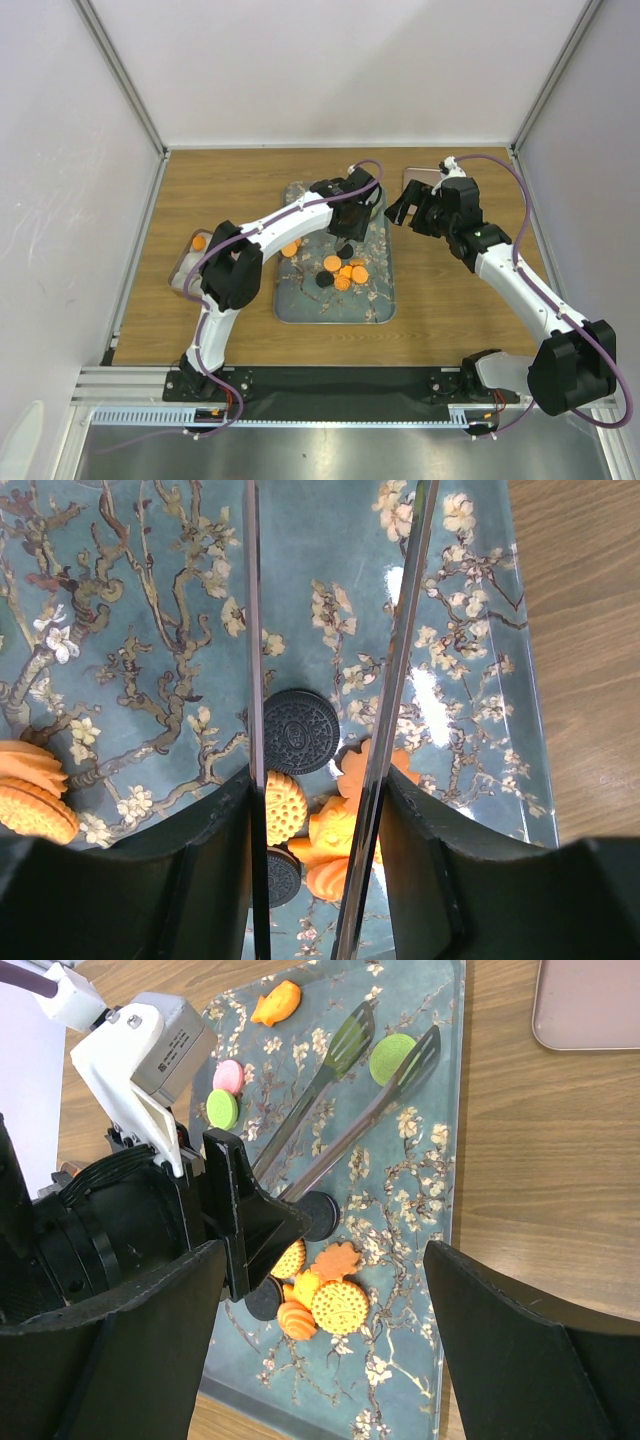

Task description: Pack the cookies

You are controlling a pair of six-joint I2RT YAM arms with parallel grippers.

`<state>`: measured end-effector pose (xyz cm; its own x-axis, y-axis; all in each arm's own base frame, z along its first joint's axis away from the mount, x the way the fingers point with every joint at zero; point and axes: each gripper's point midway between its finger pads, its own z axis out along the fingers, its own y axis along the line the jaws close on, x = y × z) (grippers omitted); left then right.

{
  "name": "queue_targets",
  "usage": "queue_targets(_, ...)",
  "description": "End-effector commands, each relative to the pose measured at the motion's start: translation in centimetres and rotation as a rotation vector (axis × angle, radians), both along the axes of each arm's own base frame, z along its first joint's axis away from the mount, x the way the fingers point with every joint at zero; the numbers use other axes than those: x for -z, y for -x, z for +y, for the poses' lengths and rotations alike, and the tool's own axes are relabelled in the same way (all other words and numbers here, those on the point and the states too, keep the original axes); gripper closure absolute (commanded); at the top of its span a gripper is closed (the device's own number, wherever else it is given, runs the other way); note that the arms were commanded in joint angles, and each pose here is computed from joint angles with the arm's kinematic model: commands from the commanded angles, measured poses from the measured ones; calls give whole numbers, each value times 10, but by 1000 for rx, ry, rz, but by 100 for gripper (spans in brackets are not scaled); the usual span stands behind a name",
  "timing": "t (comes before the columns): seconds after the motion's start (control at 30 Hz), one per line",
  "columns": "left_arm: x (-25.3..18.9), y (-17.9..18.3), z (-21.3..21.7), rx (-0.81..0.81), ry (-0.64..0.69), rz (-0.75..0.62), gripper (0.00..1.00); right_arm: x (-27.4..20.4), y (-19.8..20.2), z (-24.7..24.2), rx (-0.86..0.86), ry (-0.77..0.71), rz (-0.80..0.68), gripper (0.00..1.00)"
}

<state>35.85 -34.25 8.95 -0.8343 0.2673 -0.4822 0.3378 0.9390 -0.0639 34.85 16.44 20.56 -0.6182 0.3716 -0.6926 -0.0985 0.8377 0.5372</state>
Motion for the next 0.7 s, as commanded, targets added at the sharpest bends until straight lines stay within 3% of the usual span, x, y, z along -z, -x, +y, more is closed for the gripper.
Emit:
queue_targets(0.0,-4,-2,-2,19,-5,-34,48,-15,-5,-1,2,12,-53,13)
queue_targets(0.67,-11,-3,1,22,-35,-62,59,-15,-5,0,-1,11,-53,13)
